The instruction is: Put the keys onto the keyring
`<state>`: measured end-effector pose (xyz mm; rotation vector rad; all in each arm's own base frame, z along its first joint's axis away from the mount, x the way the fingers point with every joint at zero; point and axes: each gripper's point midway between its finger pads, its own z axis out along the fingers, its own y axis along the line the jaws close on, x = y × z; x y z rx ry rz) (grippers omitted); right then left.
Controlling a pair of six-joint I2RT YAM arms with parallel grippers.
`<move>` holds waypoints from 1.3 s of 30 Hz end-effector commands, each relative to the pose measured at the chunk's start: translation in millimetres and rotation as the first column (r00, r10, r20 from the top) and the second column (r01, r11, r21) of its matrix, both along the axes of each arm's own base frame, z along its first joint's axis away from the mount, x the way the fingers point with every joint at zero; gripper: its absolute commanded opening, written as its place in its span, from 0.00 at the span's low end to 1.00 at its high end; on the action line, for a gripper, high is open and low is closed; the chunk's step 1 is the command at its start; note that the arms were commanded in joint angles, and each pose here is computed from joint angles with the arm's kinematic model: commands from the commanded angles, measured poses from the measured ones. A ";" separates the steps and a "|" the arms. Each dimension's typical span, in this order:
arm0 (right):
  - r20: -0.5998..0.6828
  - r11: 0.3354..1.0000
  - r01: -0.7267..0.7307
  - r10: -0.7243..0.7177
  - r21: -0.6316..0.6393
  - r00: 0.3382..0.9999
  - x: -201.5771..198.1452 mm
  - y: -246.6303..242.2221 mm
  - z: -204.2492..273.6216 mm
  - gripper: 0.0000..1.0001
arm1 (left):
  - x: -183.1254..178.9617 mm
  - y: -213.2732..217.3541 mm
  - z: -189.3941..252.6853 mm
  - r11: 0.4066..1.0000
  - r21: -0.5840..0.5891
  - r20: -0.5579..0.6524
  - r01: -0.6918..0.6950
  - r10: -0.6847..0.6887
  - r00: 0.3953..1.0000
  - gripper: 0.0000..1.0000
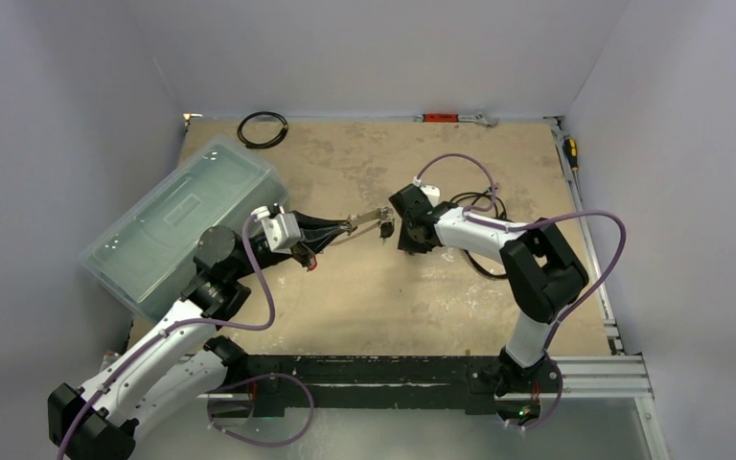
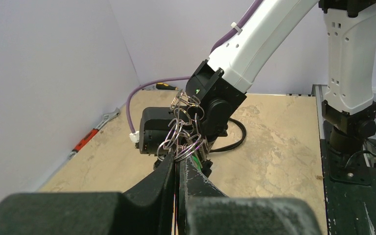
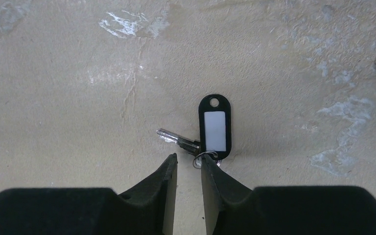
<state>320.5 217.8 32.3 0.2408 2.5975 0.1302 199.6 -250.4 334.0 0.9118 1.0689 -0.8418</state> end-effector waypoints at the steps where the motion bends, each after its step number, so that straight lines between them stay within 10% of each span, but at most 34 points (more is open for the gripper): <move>1: 0.026 1.000 0.016 -0.016 -0.005 1.000 7.6 3.5 0.8 0.27 | -5.5 0.3 19.3 1.000 -0.028 0.083 0.011 -0.009 0.997 0.00; 12: 0.005 1.000 -0.005 0.005 -0.030 1.000 3.8 1.0 -10.8 0.00 | -5.8 0.4 19.8 1.000 -0.027 0.087 0.011 -0.009 0.996 0.00; 21: 0.122 0.969 -0.245 0.238 0.043 0.964 7.6 24.4 35.4 0.00 | -6.4 0.8 20.1 1.000 -0.024 0.091 0.010 -0.008 0.996 0.00; 39: 0.660 0.746 -0.666 0.491 0.019 0.569 -31.8 31.2 227.5 0.00 | 3.4 14.8 26.1 0.995 -0.024 0.152 -0.100 0.102 0.983 0.00</move>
